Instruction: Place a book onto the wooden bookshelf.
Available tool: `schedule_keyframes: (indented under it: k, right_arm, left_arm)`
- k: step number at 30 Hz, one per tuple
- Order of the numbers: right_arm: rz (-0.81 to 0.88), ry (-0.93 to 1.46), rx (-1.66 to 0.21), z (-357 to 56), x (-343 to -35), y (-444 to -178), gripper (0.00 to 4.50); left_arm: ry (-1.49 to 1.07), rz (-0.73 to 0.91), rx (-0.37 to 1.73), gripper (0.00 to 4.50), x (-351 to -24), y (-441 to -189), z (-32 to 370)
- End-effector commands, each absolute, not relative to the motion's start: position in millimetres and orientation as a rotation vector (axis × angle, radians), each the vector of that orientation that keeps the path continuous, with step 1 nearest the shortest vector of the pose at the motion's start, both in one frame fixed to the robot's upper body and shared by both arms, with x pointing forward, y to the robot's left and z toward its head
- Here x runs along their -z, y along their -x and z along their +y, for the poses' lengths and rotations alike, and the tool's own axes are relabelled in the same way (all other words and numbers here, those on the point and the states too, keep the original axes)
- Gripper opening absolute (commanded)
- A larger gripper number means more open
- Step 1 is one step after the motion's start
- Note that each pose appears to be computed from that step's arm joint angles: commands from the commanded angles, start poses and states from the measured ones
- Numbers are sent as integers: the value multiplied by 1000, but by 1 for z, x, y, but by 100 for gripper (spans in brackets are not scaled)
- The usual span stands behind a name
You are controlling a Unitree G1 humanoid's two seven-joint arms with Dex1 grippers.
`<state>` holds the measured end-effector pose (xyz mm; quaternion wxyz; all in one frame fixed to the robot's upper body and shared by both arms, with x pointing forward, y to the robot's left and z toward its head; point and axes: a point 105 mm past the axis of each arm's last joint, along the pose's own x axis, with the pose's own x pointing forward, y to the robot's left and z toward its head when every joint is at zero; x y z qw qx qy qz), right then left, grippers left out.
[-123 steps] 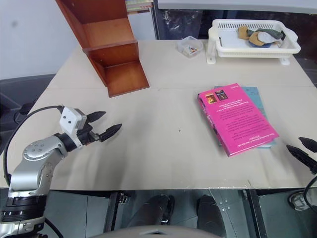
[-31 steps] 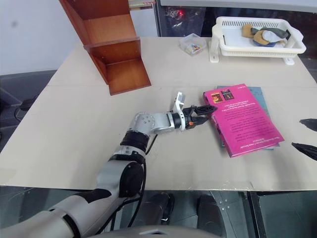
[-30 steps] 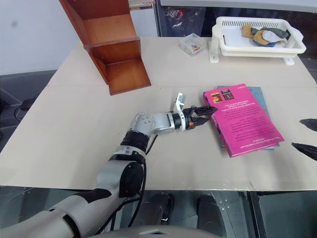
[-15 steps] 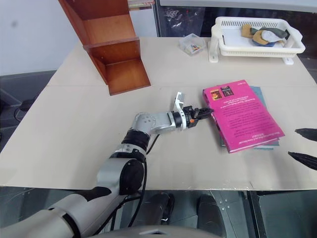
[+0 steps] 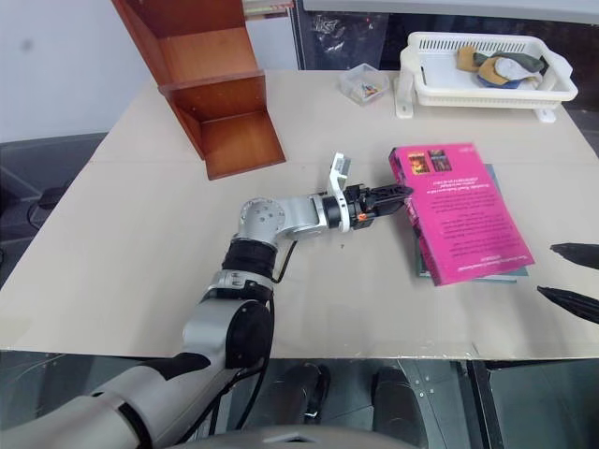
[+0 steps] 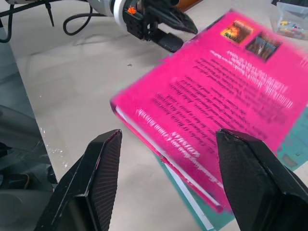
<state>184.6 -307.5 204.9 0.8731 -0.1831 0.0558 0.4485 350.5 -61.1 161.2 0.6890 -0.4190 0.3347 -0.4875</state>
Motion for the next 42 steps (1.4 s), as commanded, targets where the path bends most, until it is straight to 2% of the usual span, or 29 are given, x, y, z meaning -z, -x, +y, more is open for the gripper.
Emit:
schedule_keyframes:
  k: [1, 12, 17, 22, 27, 32, 35, 39, 42]
  right_arm:
    - [92, 409, -929, -308, -210, -181, 318]
    - [103, 417, -920, -309, -212, -178, 318]
    - [107, 421, -903, -307, -212, -181, 318]
    - [48, 376, -774, -312, -209, -202, 318]
    - [-62, 126, -618, -317, -215, -232, 318]
    - [-35, -5, -484, -325, -208, -265, 318]
    - [1, -28, -358, -341, -203, -292, 318]
    - [62, -75, -244, -353, -193, -315, 318]
    - [77, -169, -266, -343, -188, -329, 318]
  left_arm:
    - [909, 772, 1146, 336, -156, -330, -78]
    - [969, 842, 1087, 336, -136, -327, -77]
    - [938, 807, 1109, 336, -138, -328, -85]
    - [747, 655, 1169, 336, -148, -330, -70]
    - [475, 479, 1197, 336, -151, -327, -47]
    - [162, 212, 1199, 336, -165, -326, -18]
    - [-94, -17, 1171, 336, -179, -324, 5]
    - [-241, -106, 1193, 336, -177, -313, 21]
    - [-243, -150, 1180, 336, -182, -309, 32]
